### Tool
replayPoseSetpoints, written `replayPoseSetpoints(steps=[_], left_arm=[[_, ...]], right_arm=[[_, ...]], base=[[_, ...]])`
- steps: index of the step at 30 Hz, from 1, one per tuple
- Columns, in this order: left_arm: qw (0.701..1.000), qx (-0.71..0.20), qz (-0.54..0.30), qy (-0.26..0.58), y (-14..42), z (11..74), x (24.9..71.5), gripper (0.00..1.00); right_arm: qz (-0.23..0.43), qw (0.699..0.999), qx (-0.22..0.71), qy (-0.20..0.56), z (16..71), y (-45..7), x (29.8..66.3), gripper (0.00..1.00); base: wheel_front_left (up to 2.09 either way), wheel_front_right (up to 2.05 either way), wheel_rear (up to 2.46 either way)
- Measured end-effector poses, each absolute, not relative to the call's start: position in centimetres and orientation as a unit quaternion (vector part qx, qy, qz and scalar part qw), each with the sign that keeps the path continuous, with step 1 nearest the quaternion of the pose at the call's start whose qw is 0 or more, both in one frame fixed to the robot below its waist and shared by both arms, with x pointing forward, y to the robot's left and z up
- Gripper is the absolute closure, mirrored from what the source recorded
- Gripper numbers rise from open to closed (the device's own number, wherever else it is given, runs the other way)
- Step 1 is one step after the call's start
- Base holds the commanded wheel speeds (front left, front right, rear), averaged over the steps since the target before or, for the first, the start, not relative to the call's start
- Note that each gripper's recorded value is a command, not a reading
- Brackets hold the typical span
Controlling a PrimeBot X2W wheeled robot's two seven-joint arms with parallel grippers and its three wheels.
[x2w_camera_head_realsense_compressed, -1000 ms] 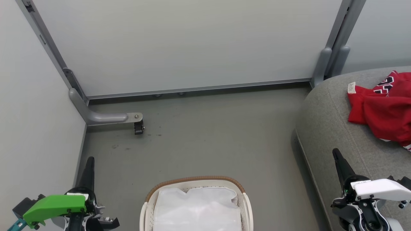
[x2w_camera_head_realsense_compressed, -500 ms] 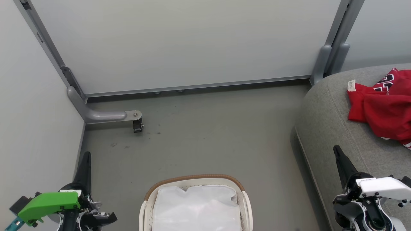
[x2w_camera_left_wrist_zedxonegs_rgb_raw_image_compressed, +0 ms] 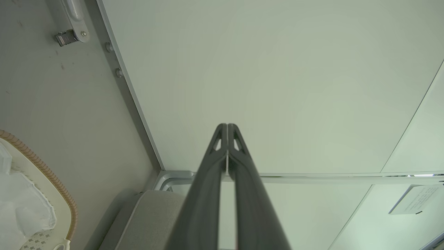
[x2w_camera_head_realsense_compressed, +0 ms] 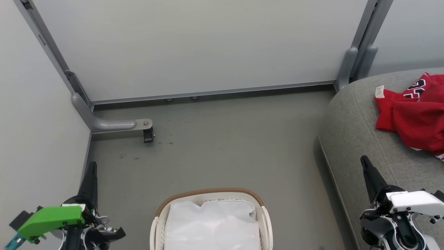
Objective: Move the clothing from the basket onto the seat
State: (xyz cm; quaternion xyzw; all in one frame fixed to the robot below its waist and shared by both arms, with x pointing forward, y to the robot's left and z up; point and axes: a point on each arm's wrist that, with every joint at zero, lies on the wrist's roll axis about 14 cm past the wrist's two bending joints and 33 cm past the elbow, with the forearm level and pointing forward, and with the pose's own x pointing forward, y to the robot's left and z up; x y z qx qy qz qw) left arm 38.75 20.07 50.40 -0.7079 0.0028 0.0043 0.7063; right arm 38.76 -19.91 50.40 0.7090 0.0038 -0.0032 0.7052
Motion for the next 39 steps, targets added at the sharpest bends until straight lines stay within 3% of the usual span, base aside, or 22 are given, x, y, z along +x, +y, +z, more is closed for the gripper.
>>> replayPoseSetpoints(steps=[39], left_arm=[[0.706,-0.708,0.004,0.003,20.06,50.40,38.75,1.00]], right_arm=[[-0.003,0.705,0.709,0.004,50.42,-19.91,38.77,1.00]], base=[[0.00,0.00,0.00]])
